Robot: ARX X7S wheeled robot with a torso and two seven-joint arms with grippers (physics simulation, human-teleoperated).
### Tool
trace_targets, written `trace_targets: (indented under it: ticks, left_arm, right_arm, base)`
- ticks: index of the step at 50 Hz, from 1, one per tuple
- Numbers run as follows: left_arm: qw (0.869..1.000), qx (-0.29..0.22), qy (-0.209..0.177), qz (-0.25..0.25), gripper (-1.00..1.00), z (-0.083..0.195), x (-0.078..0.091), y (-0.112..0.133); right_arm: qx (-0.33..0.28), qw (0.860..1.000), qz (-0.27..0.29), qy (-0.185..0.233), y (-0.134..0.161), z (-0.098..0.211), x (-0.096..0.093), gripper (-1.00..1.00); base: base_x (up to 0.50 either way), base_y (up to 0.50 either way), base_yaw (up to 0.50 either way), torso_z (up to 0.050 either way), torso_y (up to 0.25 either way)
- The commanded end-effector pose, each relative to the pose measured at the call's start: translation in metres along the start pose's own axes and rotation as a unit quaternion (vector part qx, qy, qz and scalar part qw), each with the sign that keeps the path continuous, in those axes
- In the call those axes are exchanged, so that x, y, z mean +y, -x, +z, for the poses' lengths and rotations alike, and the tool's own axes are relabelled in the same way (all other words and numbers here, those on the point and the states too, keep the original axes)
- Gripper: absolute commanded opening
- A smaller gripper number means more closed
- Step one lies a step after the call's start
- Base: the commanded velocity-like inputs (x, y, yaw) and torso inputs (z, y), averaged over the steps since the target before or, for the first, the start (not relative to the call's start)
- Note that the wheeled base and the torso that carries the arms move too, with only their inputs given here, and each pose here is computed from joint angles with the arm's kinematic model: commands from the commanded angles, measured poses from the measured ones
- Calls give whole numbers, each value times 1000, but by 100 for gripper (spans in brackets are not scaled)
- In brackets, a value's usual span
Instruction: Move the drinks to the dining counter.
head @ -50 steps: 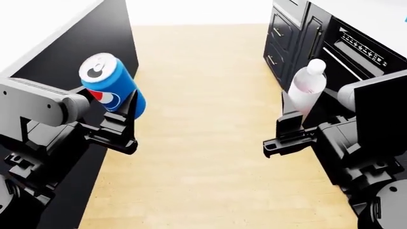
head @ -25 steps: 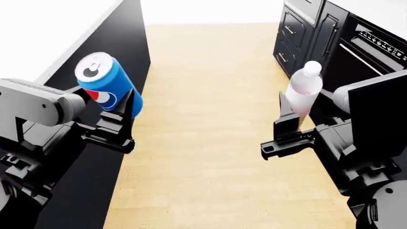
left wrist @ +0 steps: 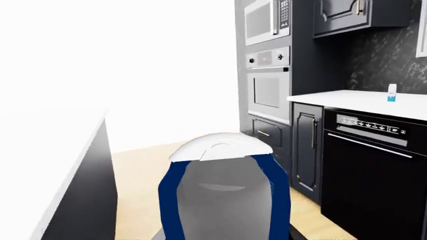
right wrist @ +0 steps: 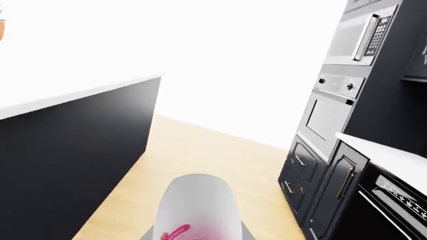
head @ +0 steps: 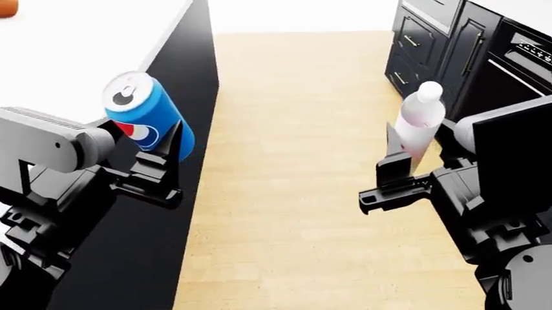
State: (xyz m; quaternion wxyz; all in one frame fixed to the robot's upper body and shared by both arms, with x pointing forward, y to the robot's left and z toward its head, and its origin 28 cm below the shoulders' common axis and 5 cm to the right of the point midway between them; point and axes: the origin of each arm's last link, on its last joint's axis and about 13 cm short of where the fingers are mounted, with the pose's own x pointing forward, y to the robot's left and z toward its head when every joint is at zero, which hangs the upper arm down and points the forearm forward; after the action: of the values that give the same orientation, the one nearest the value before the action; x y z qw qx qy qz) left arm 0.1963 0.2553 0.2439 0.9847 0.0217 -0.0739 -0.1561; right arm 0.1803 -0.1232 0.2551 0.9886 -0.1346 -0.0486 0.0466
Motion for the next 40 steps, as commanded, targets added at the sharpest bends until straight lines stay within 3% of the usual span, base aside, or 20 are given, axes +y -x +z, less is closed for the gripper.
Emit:
trace_targets:
  ticks: [1, 40]
  left_arm:
    - [1000, -5, 3, 5, -100, 2, 0, 1]
    - [1000, -7, 2, 8, -100, 3, 1, 3]
  right_arm:
    - [-7, 1000, -22, 15, 0, 2, -3, -100]
    - [-8, 1000, -14, 16, -1, 3, -2, -100]
  base:
    - [-499, 25, 0, 0, 0]
    - [-499, 25, 0, 0, 1]
